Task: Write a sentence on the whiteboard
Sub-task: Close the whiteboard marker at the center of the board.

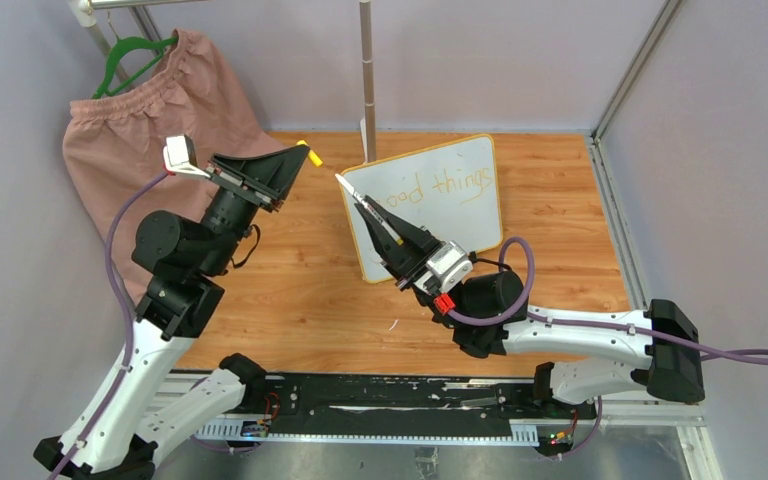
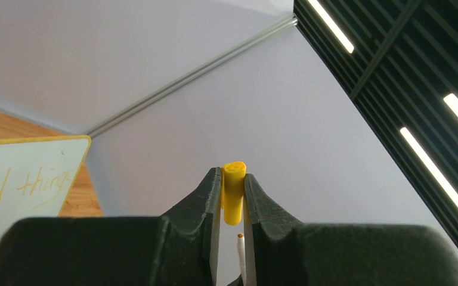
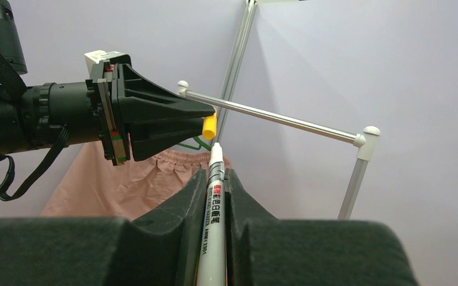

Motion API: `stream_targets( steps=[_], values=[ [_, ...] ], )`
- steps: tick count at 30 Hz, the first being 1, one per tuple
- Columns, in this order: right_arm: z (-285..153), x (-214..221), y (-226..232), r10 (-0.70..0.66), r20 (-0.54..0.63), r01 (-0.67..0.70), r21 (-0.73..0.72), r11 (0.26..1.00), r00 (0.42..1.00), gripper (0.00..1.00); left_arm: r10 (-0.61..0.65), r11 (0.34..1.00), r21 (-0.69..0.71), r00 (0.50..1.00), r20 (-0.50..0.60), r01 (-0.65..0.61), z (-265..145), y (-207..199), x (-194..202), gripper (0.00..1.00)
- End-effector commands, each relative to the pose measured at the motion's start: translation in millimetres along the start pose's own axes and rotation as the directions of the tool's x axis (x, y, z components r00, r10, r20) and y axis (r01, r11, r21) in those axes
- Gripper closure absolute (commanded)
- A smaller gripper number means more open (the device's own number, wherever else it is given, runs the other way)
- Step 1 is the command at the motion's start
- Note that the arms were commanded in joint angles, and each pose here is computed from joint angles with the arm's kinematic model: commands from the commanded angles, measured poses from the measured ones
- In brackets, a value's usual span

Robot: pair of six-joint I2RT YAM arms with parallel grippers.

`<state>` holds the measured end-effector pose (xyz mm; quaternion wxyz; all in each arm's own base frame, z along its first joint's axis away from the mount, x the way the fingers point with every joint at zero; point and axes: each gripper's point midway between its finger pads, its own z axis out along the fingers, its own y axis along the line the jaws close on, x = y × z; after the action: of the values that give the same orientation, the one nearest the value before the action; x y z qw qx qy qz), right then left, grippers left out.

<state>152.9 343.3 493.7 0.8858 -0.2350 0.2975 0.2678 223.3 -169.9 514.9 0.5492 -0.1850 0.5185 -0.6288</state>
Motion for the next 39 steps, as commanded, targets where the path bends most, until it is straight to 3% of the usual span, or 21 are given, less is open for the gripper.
stream_targets(
  steps=[1, 39],
  values=[
    [7.8, -29.5, -2.4, 0.079, 0.082, -0.079, -0.004, 0.997, 0.993, 1.0, -0.01, 0.999, 0.032, 1.0, 0.009, 0.01, 1.3, -7.3, -1.5, 1.0],
    [16.3, -14.1, 3.2, 0.114, 0.028, -0.114, 0.018, 0.993, 0.993, 1.0, -0.02, 0.998, 0.064, 0.999, -0.045, 0.023, -7.4, -11.5, 9.9, 1.0]
  ],
)
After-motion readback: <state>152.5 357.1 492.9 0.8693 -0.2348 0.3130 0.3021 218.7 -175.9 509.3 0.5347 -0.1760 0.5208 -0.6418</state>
